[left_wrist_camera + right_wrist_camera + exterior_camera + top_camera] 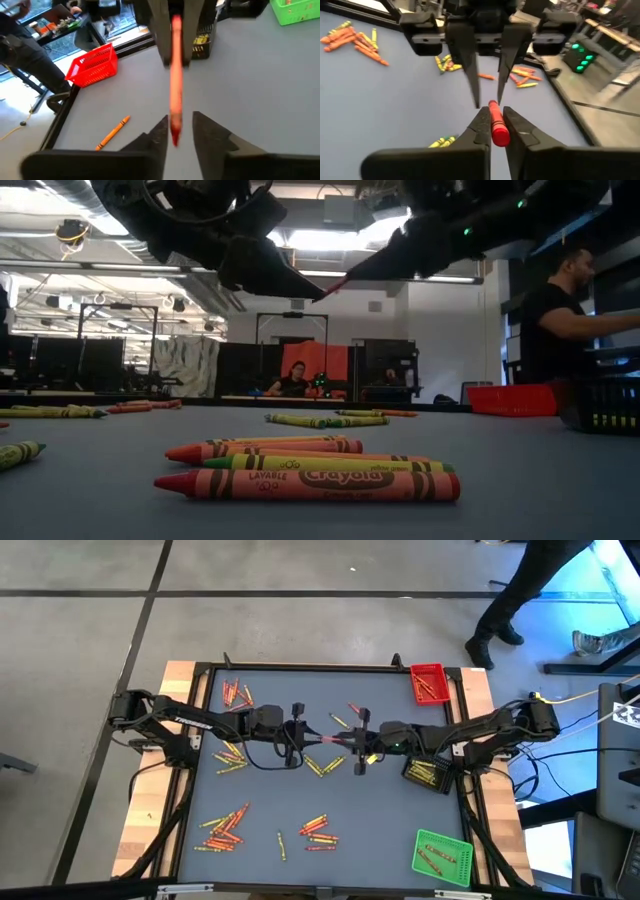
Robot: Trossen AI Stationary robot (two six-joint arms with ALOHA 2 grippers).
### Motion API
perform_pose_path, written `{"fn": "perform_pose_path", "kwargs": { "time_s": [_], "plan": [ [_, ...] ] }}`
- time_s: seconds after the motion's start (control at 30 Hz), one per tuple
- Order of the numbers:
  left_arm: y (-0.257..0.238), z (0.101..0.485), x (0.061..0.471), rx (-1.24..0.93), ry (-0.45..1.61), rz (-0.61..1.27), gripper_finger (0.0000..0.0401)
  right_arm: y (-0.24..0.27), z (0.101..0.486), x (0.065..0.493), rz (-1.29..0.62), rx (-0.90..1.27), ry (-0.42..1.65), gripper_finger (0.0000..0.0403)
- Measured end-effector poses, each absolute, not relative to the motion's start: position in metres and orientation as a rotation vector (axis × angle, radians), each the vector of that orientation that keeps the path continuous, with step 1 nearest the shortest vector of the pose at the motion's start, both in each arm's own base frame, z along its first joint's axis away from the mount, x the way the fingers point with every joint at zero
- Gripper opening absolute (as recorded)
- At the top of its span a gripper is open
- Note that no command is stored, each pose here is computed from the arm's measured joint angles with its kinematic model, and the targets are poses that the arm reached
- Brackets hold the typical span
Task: Sort crayons
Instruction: Put the red crayon into the green basket
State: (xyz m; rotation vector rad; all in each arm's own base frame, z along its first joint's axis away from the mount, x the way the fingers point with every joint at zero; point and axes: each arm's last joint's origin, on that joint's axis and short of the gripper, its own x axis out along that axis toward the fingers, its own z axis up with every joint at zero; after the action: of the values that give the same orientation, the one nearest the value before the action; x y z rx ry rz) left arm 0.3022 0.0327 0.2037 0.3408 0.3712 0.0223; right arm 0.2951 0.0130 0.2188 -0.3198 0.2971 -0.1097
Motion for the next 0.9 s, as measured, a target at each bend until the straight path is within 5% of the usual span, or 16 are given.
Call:
{"fn": "perform_pose_path", "kwargs": {
  "time_s": [0.2, 0.47, 0.7, 0.9],
  "plan": [
    [0.029, 0.216, 0.295, 0.321, 0.36, 0.02, 0.013, 0.028, 0.245, 0.271, -0.127, -0.294, 0.428, 0.0021],
    [0.022, 0.219, 0.29, 0.322, 0.383, -0.007, 0.0135, 0.046, 0.294, 0.248, -0.099, -0.122, 0.736, 0.0023],
    [0.021, 0.216, 0.289, 0.319, 0.417, -0.014, 0.0135, 0.052, 0.323, 0.228, -0.056, 0.203, 0.953, 0.0027],
    [0.022, 0.217, 0.289, 0.327, 0.408, -0.011, 0.0135, 0.067, 0.307, 0.213, -0.07, 0.543, 1.18, 0.0027]
  ]
}}
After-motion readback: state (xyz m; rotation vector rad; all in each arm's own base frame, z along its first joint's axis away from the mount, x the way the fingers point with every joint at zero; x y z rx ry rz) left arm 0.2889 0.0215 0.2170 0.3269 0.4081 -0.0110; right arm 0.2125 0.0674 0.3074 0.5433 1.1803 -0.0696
